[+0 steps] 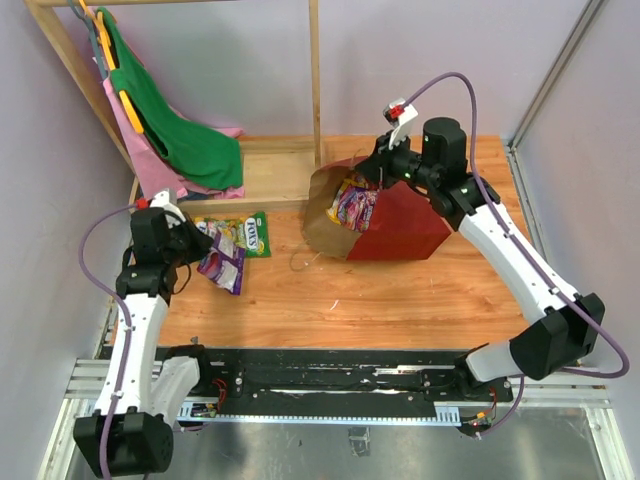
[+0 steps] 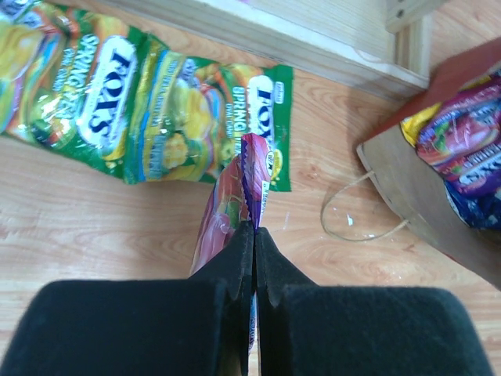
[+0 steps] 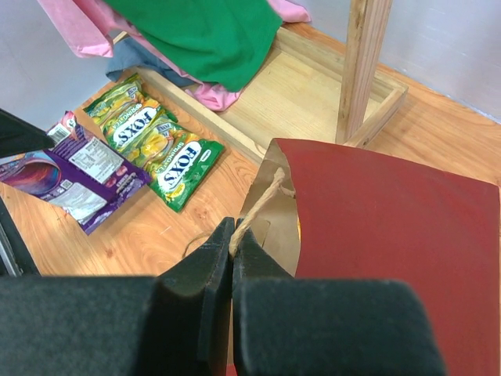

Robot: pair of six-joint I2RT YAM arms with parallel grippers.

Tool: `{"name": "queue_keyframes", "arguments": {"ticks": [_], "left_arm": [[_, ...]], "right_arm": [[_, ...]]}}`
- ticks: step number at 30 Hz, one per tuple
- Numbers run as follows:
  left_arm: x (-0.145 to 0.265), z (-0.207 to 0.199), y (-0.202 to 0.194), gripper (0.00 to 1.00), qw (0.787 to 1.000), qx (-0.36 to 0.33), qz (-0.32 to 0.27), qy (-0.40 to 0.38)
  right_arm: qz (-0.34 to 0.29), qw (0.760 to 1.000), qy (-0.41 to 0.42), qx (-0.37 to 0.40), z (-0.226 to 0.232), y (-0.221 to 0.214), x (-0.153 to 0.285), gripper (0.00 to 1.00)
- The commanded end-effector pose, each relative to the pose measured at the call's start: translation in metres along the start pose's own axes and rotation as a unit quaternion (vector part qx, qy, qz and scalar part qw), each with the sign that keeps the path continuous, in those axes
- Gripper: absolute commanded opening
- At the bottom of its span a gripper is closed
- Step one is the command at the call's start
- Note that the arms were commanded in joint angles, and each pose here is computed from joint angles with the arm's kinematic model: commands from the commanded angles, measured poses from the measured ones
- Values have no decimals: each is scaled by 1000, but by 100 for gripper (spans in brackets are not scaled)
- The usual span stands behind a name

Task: Take the snacks out of the paper bag
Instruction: Place the snack at the center of the board.

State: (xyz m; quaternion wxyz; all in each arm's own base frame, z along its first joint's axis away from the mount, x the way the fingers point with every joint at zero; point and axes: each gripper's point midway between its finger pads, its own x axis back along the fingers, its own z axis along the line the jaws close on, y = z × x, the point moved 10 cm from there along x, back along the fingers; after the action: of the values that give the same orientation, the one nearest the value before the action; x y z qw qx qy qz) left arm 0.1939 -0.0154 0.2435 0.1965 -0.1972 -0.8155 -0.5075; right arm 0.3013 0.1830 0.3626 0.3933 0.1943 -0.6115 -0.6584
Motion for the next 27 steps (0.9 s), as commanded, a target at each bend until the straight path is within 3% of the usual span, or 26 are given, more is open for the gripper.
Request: {"name": "queue_keyframes", "arguments": {"ticks": [1, 11, 18, 27], "left_arm": [[-1, 11, 1, 1, 1000, 23, 10, 4], [-10, 35, 4, 1, 980, 77, 18, 180], [-5, 47, 12, 0, 943, 116, 9, 311], [17, 49, 26, 1, 905, 159, -56, 391]], "right_arm": [[-46, 998, 9, 35, 11, 27, 24, 1], [-60, 997, -5, 55, 17, 34, 41, 1], [-64, 996, -4, 58, 19, 36, 46, 1], [-66, 996, -3, 60, 20, 37, 47, 1]]}}
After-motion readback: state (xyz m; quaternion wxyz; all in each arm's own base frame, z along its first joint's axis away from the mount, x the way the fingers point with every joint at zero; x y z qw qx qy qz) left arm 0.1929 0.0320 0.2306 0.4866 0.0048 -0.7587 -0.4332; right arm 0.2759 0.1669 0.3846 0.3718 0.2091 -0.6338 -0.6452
